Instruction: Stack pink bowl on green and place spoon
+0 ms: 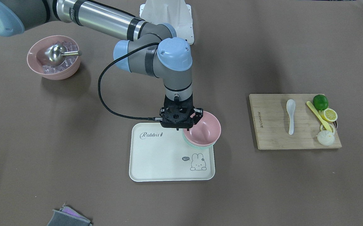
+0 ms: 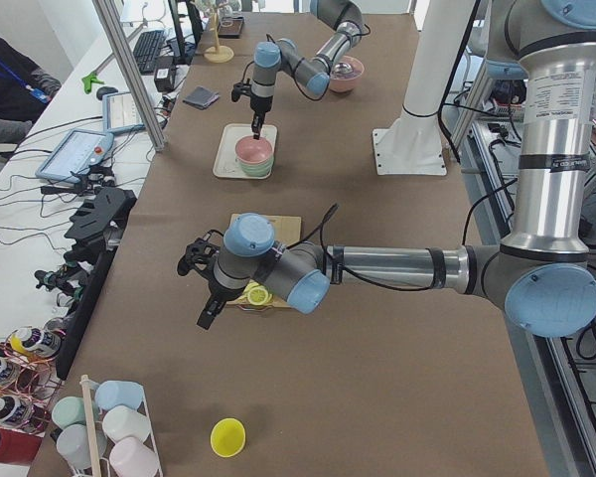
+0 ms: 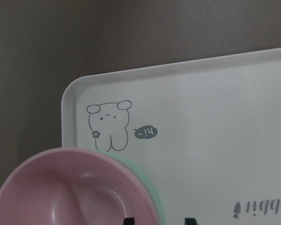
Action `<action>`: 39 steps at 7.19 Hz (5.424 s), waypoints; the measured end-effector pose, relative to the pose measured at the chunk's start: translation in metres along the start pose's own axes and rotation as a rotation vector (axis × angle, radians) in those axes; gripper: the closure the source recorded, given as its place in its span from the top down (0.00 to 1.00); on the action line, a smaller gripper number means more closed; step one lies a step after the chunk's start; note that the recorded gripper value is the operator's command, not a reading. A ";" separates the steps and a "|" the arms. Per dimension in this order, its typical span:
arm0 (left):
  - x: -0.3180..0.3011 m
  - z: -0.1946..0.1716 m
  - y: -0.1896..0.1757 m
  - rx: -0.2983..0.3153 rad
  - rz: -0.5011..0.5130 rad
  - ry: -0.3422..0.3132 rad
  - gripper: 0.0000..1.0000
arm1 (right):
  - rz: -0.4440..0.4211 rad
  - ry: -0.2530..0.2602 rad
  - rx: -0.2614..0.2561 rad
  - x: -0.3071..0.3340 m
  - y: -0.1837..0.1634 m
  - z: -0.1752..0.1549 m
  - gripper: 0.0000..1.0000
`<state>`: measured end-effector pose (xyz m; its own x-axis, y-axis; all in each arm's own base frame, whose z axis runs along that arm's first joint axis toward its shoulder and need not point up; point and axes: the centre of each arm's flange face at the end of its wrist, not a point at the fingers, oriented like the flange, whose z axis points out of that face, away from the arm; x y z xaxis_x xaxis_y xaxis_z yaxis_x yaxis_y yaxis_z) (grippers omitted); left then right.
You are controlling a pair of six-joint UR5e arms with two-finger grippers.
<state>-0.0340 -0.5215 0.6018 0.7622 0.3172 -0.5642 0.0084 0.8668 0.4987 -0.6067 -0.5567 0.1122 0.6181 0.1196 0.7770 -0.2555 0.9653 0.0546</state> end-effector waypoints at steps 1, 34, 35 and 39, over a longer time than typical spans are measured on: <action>0.002 0.002 0.000 -0.005 0.000 0.003 0.98 | -0.002 -0.001 -0.003 0.003 -0.004 -0.001 1.00; 0.430 0.069 -0.179 -0.168 -0.353 0.186 0.00 | -0.450 0.208 -0.165 0.773 -0.066 -0.118 1.00; 0.474 0.057 -0.204 -0.172 -0.405 0.206 0.00 | -0.426 0.216 -0.184 0.786 -0.060 -0.118 1.00; 0.592 0.087 -0.252 -0.130 -0.478 0.174 0.00 | -0.290 0.255 -0.270 0.762 -0.102 -0.147 1.00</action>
<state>0.4717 -0.5853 0.1991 0.5742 -0.0759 -0.8152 0.2404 0.9674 0.0793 -0.0001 -0.5302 0.6061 0.8072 -0.1432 0.5727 0.1362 0.9891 0.0553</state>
